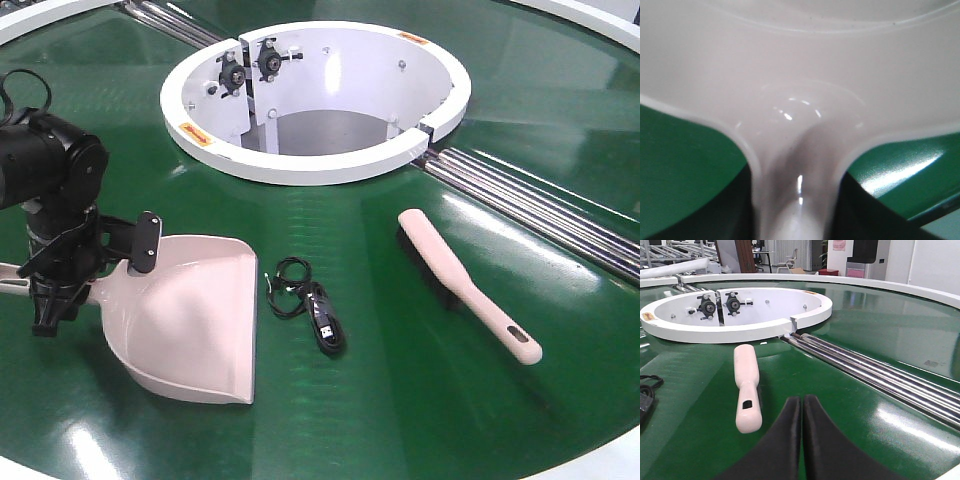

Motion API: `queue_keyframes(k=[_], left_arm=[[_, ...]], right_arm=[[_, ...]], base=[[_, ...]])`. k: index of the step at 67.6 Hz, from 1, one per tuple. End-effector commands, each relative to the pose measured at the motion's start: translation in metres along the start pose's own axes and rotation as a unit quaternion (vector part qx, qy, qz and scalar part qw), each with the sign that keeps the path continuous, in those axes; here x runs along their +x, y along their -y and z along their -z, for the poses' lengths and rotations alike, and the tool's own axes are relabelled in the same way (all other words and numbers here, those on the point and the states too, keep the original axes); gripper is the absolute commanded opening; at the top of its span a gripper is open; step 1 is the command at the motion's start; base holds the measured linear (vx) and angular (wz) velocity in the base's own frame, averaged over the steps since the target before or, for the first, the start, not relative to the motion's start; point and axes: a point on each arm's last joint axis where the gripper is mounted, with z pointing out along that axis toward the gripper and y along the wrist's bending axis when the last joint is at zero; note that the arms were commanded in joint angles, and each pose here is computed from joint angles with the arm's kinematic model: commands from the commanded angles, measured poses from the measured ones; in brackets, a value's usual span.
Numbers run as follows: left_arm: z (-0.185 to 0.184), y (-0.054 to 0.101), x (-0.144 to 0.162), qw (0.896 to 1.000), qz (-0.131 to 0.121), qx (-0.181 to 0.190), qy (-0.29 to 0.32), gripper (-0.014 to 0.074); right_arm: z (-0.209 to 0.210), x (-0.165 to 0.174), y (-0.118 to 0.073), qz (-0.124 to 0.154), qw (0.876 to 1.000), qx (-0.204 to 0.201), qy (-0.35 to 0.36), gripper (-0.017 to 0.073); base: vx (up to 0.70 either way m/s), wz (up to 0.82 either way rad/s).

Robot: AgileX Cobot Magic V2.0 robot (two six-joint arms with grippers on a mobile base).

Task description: Clean and inspect green conveyor with broom and dustpan

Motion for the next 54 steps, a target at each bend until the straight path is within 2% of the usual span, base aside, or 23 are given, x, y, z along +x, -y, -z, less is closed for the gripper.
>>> queue_keyframes(k=[1,22,30,36,45,50,54], left_arm=[[0.024,0.002,0.006,1.000,0.018,-0.023,0.005,-0.0006],[0.024,0.002,0.006,1.000,0.018,-0.023,0.005,-0.0006],[0.024,0.002,0.006,1.000,0.018,-0.023,0.005,-0.0006],[0.024,0.002,0.006,1.000,0.018,-0.023,0.005,-0.0006],[0.024,0.002,0.006,1.000,0.018,-0.023,0.005,-0.0006],[0.024,0.002,0.006,1.000,0.018,-0.023,0.005,-0.0006],[0.024,0.002,0.006,1.000,0.018,-0.023,0.005,-0.0006]], right_arm=[[0.001,-0.006,-0.001,0.006,0.999,-0.003,0.040,-0.0008],[0.001,-0.006,-0.001,0.006,0.999,-0.003,0.041,-0.0008],[0.003,-0.020,-0.002,0.004,0.995,-0.008,0.100,-0.0008],[0.006,-0.035,-0.001,0.004,0.993,-0.007,0.117,-0.0008],[0.010,-0.076,0.001,-0.026,0.993,-0.006,0.112,-0.0008],[0.005,-0.100,0.002,-0.053,0.995,-0.008,0.085,-0.0008],[-0.005,-0.113,0.003,-0.061,0.997,-0.006,0.044,-0.0008]], base=[[0.00,0.00],[0.00,0.00],[0.00,0.00],[0.00,0.00],[0.00,0.00],[0.00,0.00],[0.00,0.00]])
